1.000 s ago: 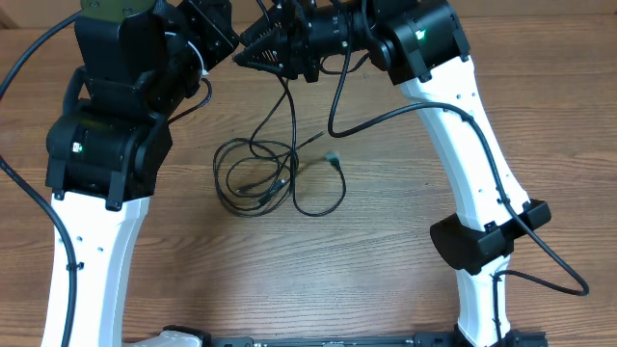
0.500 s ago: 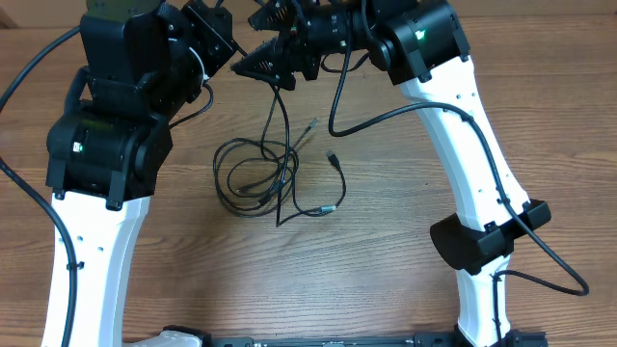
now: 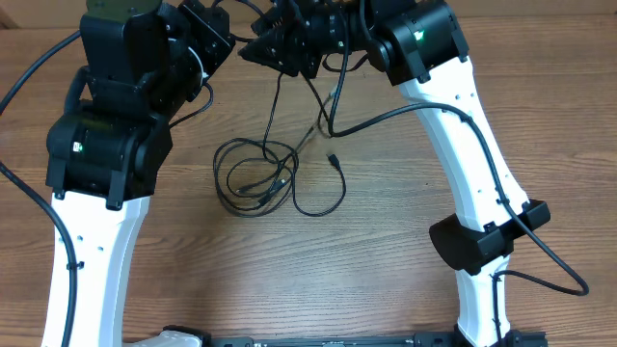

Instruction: Untangle cables

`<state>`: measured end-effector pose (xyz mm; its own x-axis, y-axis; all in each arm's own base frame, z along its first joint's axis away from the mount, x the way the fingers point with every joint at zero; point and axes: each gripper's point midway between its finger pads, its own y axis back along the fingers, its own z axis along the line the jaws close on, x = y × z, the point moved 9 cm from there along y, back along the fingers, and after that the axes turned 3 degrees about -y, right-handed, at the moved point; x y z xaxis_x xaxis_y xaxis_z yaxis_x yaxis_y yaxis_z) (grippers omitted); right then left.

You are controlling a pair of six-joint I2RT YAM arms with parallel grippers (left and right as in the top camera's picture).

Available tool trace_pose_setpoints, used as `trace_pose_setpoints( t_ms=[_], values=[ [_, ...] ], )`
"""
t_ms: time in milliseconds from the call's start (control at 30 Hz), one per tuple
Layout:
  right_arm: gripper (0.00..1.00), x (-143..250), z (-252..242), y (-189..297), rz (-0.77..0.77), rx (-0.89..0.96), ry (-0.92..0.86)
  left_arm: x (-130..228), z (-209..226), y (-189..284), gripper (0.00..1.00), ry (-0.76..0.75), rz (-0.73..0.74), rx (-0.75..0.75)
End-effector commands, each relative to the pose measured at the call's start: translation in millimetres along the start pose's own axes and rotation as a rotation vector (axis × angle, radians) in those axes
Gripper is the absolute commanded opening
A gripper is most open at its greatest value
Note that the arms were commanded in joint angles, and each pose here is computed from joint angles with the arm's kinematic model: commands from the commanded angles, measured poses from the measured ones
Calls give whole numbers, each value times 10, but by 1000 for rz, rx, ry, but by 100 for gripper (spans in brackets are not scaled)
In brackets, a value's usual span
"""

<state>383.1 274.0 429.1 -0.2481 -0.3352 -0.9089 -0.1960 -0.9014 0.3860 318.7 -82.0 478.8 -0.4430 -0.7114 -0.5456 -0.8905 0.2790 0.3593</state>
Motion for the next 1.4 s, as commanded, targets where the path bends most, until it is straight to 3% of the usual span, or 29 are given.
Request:
trace_pose_setpoints(
  t_ms=[0,67,233,667,767,833,900,1100,1367],
  values=[
    [32,11,-24,-2,6,22,-4,-23,-56,40,4,18,-17,13],
    [20,11,-24,-2,6,22,-4,-24,-55,40,4,18,-18,12],
    [8,12,-23,-2,6,22,-5,-24,-55,40,4,17,-19,12],
    [4,12,-23,-2,6,22,-5,-30,-51,40,4,18,-24,7],
    [4,12,-25,-1,6,22,-5,-30,-50,40,21,8,-25,7],
    [4,11,-25,-1,5,22,-5,-31,-50,40,55,-11,-25,6],
    [4,12,-35,7,5,25,-5,-31,-48,40,75,-14,-24,6],
    [4,2,-163,107,-18,60,-38,-32,-49,40,100,-66,-26,5],
    [4,-75,-441,350,-106,137,-114,-31,-48,40,100,-123,-25,4]
  ],
)
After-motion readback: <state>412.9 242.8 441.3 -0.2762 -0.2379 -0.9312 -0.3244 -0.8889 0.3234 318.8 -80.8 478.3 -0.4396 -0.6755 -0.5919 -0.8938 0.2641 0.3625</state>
